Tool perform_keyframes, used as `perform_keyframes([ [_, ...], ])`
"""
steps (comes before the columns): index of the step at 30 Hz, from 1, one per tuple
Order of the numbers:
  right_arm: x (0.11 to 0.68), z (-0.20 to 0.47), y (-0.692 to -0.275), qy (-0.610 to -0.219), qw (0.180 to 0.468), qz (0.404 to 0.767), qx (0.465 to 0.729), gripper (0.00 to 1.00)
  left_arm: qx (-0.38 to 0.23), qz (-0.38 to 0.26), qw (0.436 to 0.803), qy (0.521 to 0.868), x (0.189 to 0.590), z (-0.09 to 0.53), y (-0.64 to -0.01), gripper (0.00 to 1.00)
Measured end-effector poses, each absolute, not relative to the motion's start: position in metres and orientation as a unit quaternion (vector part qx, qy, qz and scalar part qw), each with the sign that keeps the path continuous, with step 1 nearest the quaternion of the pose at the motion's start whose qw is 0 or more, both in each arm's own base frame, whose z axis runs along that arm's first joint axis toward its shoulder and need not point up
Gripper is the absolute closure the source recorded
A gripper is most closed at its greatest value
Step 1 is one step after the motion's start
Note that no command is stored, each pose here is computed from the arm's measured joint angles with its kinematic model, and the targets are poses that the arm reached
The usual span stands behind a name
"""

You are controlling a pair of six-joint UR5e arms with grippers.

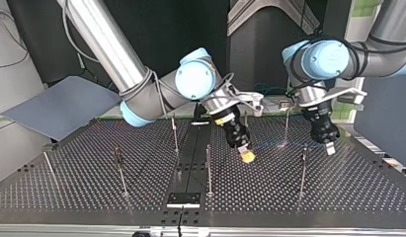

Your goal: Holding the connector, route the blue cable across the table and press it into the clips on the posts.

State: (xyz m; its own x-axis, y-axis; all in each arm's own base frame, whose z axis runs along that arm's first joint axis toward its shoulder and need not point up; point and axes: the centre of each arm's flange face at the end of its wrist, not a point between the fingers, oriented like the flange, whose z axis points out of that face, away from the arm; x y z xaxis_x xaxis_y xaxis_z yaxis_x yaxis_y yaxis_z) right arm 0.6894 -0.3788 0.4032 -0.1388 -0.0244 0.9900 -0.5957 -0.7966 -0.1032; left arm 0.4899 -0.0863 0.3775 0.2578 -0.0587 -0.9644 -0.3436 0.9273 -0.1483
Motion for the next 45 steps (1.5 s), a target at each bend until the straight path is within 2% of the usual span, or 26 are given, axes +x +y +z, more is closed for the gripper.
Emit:
perform_keyframes([
  [7, 0.692, 0.423, -0.387, -0.244, 0.207, 0.726, 0.609, 1.0, -0.16, 0.083, 0.775, 0.606, 0.508, 0.37, -0.08, 1.0],
  [29, 0.692, 0.406, -0.4, -0.252, 0.21, 0.717, 0.615, 1.0, -0.157, 0.035, 0.798, 0.581, 0.538, 0.364, -0.055, 1.0],
  [31, 0.691, 0.405, -0.401, -0.254, 0.211, 0.716, 0.615, 1.0, -0.158, 0.033, 0.799, 0.579, 0.539, 0.364, -0.054, 0.91],
  [32, 0.691, 0.405, -0.402, -0.255, 0.212, 0.716, 0.615, 1.0, -0.158, 0.033, 0.799, 0.579, 0.539, 0.364, -0.054, 0.91],
  [33, 0.691, 0.404, -0.403, -0.256, 0.213, 0.715, 0.615, 1.0, -0.159, 0.033, 0.799, 0.579, 0.538, 0.364, -0.053, 0.66],
  [34, 0.69, 0.404, -0.404, -0.257, 0.214, 0.714, 0.615, 1.0, -0.161, 0.033, 0.798, 0.58, 0.538, 0.363, -0.053, 0.49],
  [35, 0.69, 0.404, -0.404, -0.258, 0.215, 0.714, 0.615, 1.0, -0.162, 0.032, 0.797, 0.581, 0.538, 0.363, -0.053, 0.49],
  [37, 0.689, 0.403, -0.405, -0.259, 0.217, 0.712, 0.615, 1.0, -0.167, 0.029, 0.794, 0.584, 0.537, 0.362, -0.053, 0.04],
  [39, 0.689, 0.403, -0.405, -0.26, 0.217, 0.711, 0.616, 1.0, -0.171, 0.028, 0.789, 0.589, 0.536, 0.36, -0.053, 0.0],
  [45, 0.688, 0.403, -0.405, -0.26, 0.218, 0.71, 0.617, 1.0, -0.189, 0.032, 0.775, 0.602, 0.531, 0.355, -0.055, 0.0],
])
